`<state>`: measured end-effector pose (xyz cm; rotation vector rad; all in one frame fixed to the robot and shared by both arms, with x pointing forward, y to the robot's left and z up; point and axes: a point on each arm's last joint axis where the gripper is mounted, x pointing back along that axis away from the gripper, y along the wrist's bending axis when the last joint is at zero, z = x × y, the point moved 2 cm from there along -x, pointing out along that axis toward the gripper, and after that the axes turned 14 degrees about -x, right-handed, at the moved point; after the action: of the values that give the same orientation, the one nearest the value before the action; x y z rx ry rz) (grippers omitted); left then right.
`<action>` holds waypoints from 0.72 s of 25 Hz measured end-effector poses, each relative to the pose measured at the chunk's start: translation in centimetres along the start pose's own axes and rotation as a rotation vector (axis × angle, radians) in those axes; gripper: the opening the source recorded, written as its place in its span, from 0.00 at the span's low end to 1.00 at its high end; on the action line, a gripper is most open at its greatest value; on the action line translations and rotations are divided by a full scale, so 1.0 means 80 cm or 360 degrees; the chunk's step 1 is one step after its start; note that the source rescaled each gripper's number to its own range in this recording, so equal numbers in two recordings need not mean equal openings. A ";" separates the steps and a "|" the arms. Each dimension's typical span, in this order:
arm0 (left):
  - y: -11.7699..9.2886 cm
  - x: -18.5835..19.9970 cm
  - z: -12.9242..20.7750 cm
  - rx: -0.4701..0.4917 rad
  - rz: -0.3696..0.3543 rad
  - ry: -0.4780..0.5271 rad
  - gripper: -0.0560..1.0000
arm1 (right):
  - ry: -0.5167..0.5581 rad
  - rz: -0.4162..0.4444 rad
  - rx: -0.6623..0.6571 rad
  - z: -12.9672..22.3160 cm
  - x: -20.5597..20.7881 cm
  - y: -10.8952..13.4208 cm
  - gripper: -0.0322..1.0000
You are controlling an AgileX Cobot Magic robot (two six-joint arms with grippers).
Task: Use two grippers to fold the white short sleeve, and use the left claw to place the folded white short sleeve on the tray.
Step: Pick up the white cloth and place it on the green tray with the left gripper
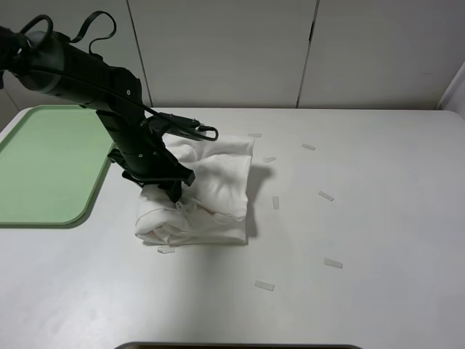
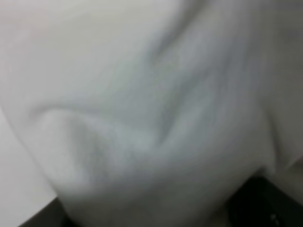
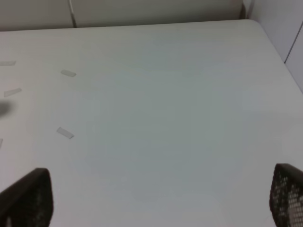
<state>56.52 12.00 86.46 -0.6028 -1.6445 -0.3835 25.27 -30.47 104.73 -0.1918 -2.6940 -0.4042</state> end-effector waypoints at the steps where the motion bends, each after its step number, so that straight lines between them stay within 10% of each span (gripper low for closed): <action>1: 0.016 0.004 0.005 -0.0015 -0.0041 0.0040 0.57 | 0.0000 0.0000 0.0000 0.000 0.000 0.000 1.00; 18: 0.042 0.008 0.015 -0.0091 -0.0142 0.0134 0.24 | 0.0000 0.0000 0.0000 0.000 0.000 0.000 1.00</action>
<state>57.48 15.51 86.60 -0.5499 -1.5878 -0.5159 25.27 -30.47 104.73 -0.1918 -2.6940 -0.4042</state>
